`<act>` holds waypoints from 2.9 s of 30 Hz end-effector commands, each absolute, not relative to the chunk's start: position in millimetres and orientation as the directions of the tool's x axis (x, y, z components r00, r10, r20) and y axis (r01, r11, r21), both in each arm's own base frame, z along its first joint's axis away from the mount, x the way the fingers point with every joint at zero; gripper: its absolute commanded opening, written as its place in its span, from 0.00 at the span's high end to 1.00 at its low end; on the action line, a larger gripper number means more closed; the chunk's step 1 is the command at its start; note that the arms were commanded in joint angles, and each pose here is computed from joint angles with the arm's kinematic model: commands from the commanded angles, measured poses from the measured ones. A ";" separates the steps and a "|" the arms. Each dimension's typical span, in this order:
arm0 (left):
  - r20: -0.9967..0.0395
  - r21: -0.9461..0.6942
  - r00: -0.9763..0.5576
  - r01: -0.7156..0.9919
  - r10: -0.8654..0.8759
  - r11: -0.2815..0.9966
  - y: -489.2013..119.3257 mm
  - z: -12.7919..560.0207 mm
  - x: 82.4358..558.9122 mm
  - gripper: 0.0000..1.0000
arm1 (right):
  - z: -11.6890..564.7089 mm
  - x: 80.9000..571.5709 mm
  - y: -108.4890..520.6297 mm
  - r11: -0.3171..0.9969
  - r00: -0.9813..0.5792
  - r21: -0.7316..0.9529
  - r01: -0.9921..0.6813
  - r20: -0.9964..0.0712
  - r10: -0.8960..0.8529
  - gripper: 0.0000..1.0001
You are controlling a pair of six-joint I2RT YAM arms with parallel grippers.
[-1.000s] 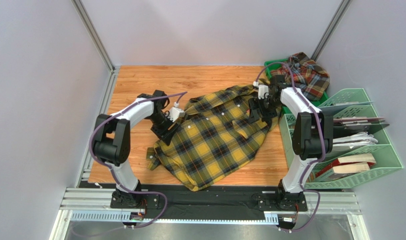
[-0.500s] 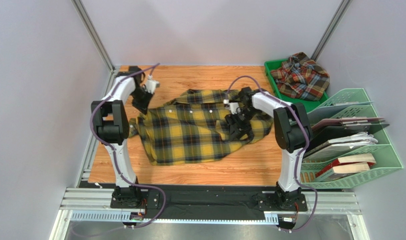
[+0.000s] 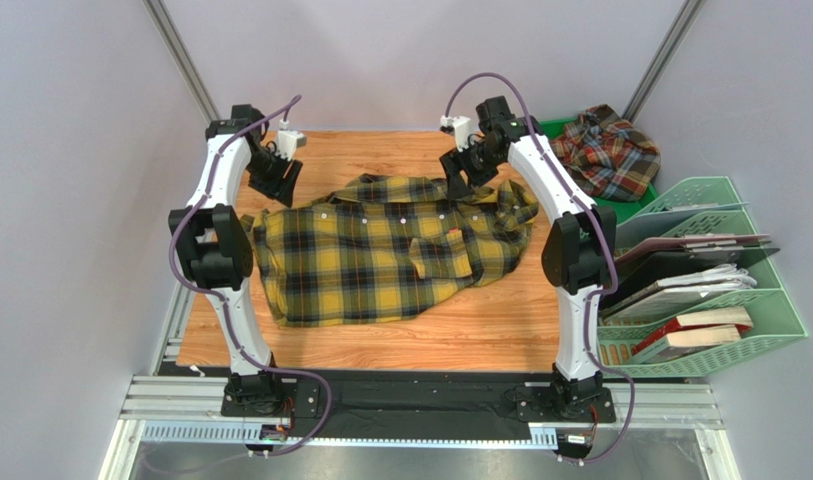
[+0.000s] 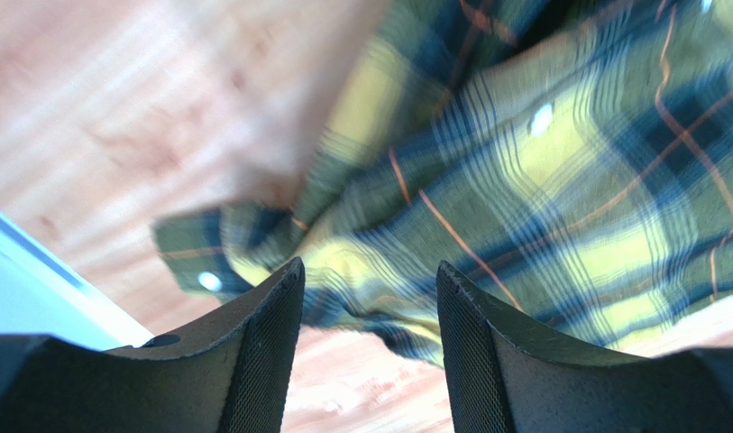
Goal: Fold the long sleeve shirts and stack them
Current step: Flatten the shirt out
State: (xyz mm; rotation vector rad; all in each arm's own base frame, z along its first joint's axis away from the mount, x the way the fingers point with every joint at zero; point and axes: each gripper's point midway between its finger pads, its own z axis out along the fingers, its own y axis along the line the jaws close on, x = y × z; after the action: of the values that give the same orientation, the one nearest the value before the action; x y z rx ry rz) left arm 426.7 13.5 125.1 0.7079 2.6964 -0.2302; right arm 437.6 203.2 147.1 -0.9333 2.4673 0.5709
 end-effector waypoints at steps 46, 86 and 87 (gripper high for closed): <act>-0.492 -0.080 -0.671 0.670 0.555 0.738 11.7 173.6 388.7 1.00 | 130.7 560.3 284.5 0.531 -0.213 -0.360 -0.767 -0.637 -0.740 1.00; -0.198 0.020 -0.763 0.625 0.615 0.781 35.4 31.9 434.3 0.57 | 141.2 525.1 236.9 0.674 -0.489 -0.028 -0.738 -0.666 -0.563 1.00; -0.194 0.037 -0.772 0.610 0.605 0.791 38.6 33.8 440.9 0.67 | 133.0 529.2 238.1 0.678 -0.496 -0.025 -0.735 -0.663 -0.562 1.00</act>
State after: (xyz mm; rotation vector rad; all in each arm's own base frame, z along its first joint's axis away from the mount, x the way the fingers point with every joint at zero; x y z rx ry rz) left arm 418.5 23.1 23.4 0.9984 2.7875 -0.1682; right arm 514.9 234.9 142.3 -1.0299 2.2293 0.3445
